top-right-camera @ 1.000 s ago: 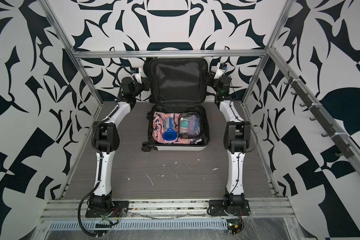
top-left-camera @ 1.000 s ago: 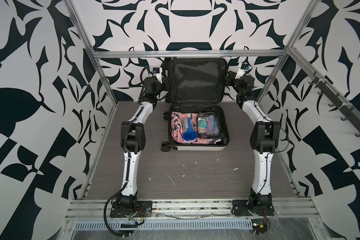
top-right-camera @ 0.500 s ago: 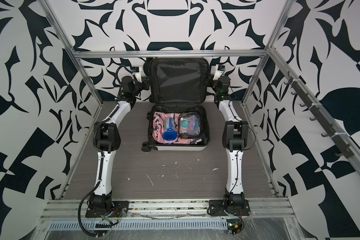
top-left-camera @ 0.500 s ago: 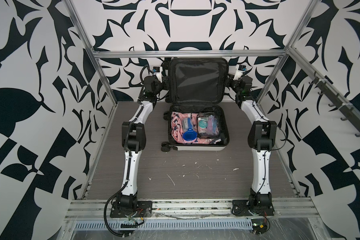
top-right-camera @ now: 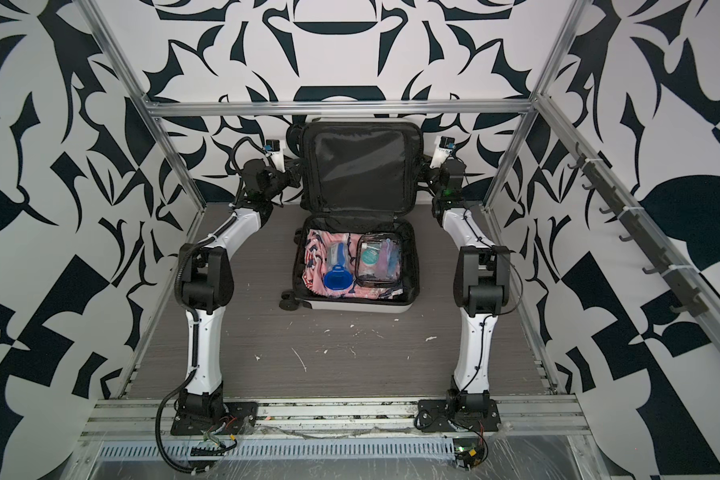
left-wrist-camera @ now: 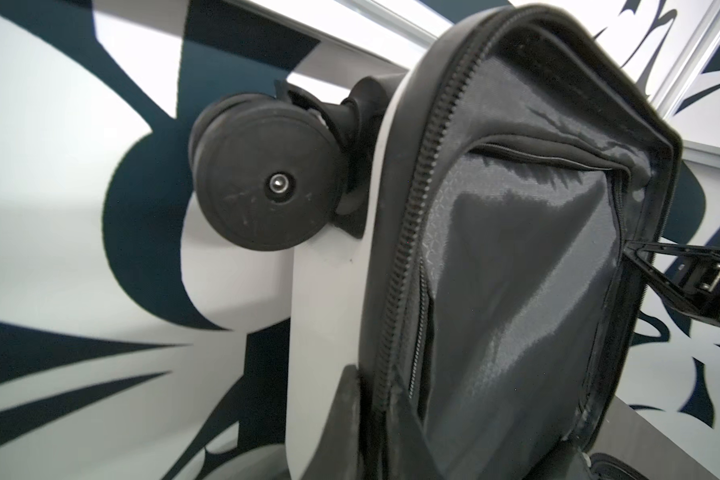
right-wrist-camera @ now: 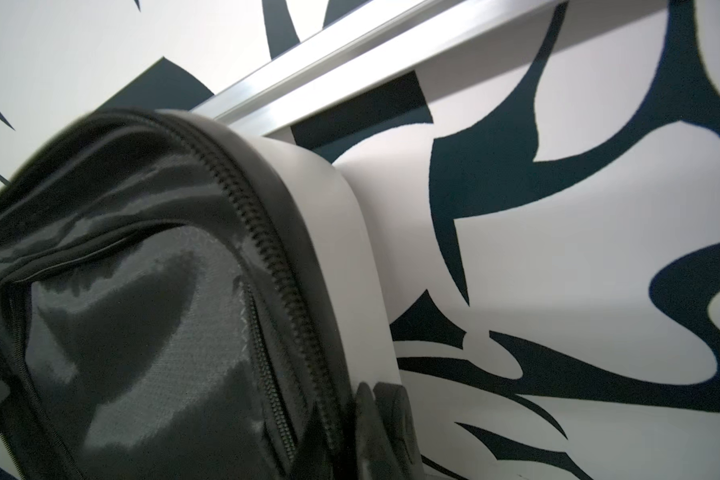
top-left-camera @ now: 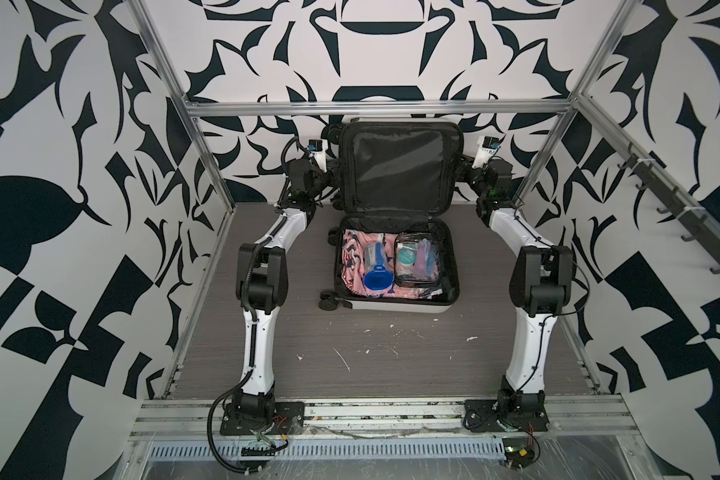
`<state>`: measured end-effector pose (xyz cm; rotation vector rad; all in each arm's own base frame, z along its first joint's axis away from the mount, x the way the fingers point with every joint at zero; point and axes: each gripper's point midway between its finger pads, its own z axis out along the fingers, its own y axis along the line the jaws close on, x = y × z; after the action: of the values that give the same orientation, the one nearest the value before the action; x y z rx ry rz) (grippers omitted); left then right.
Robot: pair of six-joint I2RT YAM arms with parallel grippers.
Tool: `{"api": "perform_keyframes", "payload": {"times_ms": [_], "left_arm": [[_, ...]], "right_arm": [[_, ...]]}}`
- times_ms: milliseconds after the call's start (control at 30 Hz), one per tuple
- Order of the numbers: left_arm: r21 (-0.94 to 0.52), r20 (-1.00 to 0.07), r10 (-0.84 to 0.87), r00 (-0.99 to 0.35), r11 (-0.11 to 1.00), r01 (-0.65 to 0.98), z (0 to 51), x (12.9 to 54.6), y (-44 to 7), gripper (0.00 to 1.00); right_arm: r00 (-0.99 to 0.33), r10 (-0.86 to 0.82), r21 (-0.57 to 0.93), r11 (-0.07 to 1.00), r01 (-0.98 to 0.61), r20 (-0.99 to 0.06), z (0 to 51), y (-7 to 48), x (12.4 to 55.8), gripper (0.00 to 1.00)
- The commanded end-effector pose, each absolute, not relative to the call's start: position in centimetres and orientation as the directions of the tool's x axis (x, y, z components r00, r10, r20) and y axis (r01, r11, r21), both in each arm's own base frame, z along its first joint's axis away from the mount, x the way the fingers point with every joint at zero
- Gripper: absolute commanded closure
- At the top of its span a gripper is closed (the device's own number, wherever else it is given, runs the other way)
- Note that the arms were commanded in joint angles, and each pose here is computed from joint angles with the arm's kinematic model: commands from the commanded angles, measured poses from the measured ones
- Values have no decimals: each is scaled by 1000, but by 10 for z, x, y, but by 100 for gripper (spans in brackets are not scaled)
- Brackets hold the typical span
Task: Pack the luggage
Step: 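Grasp the lid's far edge with both grippers, then swing the lid over toward the robot with both grippers to close it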
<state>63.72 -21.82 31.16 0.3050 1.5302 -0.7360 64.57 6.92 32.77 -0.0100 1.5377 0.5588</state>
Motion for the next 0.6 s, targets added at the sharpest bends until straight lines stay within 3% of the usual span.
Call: {"api": "perform_keyframes", "payload": {"times_ms": [0,267,467,567], "left_arm": [[-253,-958,-274,-80,683,685,355,603,-237,100],[-223,-967,-244,-67,699,679,355,573,-241,100],[-19,-985,-121,126,790,612,361,549,-255,100],[0,-978,-121,169,815,579,366,541,-248,100]], "right_arm": [[14,418,366,811,-456,-909,392,92,611,100],[15,363,316,830,-459,-932,387,117,582,100],[45,322,265,843,-469,-946,394,130,570,100],[72,319,249,845,-474,-945,398,129,562,100]]}}
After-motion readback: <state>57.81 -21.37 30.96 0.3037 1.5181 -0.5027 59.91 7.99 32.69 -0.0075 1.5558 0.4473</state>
